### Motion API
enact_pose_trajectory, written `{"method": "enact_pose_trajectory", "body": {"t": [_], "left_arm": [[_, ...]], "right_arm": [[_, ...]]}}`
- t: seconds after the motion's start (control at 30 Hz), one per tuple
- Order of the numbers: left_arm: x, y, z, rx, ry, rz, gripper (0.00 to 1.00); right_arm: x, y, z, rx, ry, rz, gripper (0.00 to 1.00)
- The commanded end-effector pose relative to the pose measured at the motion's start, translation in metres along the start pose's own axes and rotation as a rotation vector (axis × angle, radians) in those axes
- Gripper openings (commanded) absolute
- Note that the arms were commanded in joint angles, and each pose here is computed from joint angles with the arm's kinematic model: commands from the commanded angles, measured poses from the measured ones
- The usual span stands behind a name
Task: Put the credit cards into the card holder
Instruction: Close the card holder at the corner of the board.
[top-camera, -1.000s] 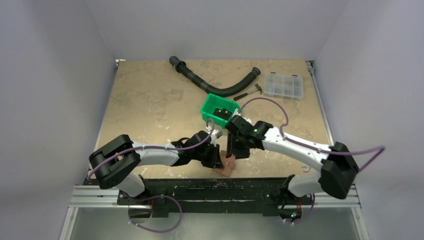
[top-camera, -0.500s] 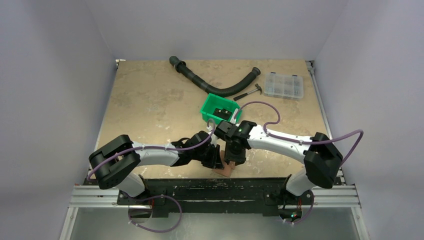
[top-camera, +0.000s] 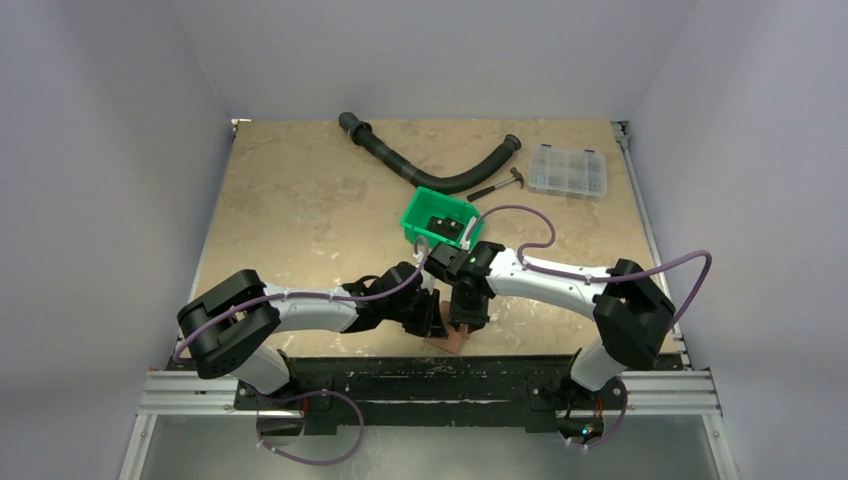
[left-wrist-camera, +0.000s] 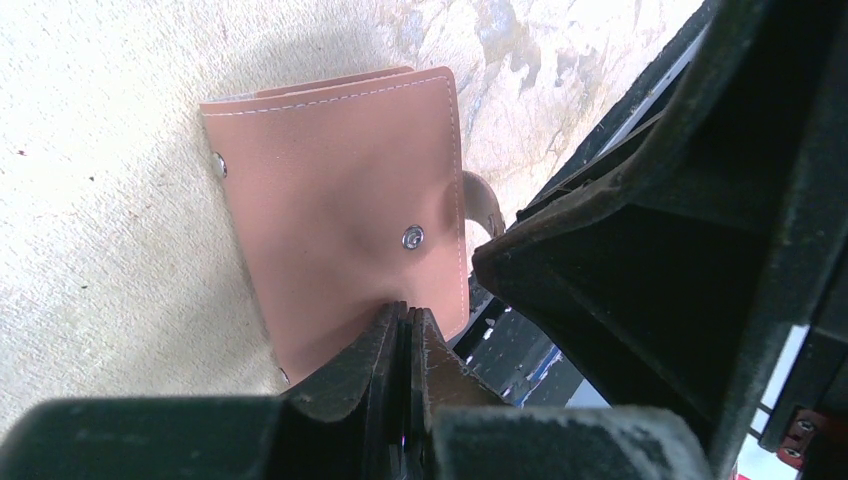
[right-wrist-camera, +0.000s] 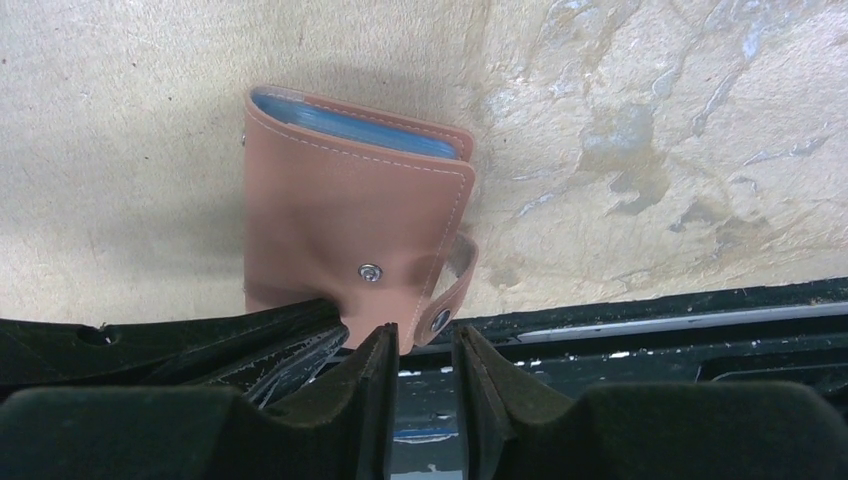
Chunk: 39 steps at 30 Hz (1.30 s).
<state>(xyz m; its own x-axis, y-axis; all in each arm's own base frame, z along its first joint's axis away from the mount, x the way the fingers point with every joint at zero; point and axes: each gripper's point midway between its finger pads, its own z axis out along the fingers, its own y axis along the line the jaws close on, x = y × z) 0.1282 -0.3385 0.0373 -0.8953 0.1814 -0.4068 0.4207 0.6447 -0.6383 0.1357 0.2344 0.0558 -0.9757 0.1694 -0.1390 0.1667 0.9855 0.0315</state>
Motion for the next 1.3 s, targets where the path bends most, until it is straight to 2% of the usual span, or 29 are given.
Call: {"method": "enact_pose_trajectory", "body": {"t": [0.0, 0.33, 0.5, 0.73, 0.97, 1.27], "left_arm": [[0.003, 0.002, -0.004, -0.008, -0.003, 0.026, 0.00], [0.004, 0.003, -0.005, -0.007, -0.007, 0.022, 0.00], [0.003, 0.002, -0.005, -0.007, -0.010, 0.022, 0.00], [0.004, 0.003, -0.002, -0.004, -0.005, 0.015, 0.00], [0.005, 0.004, -0.002, -0.008, -0.007, 0.010, 0.00], [0.005, 0.005, -0.002, -0.011, -0.008, 0.005, 0.00]], "right_arm": [[-0.008, 0.008, -0.004, -0.008, -0.024, 0.030, 0.32], [-0.007, 0.005, 0.000, 0.000, -0.026, 0.031, 0.20], [-0.009, 0.003, -0.002, 0.000, -0.042, 0.036, 0.00], [-0.010, 0.012, -0.002, -0.196, -0.048, 0.009, 0.00], [-0.029, 0.028, -0.017, -0.403, -0.161, -0.011, 0.00], [-0.023, 0.039, -0.008, -0.439, -0.107, -0.064, 0.00]]}}
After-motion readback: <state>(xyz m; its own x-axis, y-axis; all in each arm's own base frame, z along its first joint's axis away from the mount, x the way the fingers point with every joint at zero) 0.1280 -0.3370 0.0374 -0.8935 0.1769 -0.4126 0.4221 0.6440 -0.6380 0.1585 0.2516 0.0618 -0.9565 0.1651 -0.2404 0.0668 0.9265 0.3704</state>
